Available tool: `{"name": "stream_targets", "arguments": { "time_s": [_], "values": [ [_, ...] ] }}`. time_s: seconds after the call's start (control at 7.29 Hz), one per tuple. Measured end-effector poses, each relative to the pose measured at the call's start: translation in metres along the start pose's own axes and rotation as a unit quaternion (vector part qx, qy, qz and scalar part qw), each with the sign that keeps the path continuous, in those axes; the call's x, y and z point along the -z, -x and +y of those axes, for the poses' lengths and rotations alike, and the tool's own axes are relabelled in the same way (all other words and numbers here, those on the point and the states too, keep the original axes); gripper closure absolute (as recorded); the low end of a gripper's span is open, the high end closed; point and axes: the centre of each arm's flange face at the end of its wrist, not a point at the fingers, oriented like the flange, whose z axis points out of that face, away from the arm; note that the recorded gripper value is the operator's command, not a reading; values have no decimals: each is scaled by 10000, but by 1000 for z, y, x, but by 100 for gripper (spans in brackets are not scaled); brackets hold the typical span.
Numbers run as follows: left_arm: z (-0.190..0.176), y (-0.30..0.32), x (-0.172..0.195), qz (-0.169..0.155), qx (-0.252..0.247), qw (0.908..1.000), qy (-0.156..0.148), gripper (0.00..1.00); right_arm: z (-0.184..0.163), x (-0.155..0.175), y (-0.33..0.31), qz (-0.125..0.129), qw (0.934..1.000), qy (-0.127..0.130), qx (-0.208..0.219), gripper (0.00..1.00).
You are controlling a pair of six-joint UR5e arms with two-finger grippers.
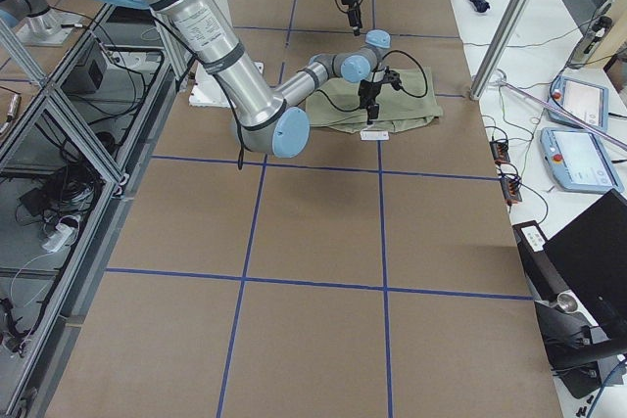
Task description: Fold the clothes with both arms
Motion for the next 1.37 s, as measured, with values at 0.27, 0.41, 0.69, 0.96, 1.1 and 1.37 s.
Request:
{"name": "stream_targets", "arguments": {
  "time_s": [0.27,0.41,0.69,0.96,1.1,1.37],
  "values": [
    [-1,-1,1,31,0,10000,-16,0,-3,-11,-6,51,10000,43,16,0],
    [-1,-1,2,34,-11,10000,-18,0,-5,-11,-7,58,10000,40,16,0],
    [0,-1,2,37,0,10000,-15,0,-11,-8,-19,83,9999,13,71,0],
    [0,-1,0,37,-14,10000,-7,0,-19,-7,-40,147,9998,9,124,0],
    [0,-1,0,39,-18,10000,-5,0,-24,-5,-57,179,9997,2,141,0],
    [0,-4,0,57,-8,10000,-10,0,-30,-4,-92,259,9994,1,208,0]
  ]
}}
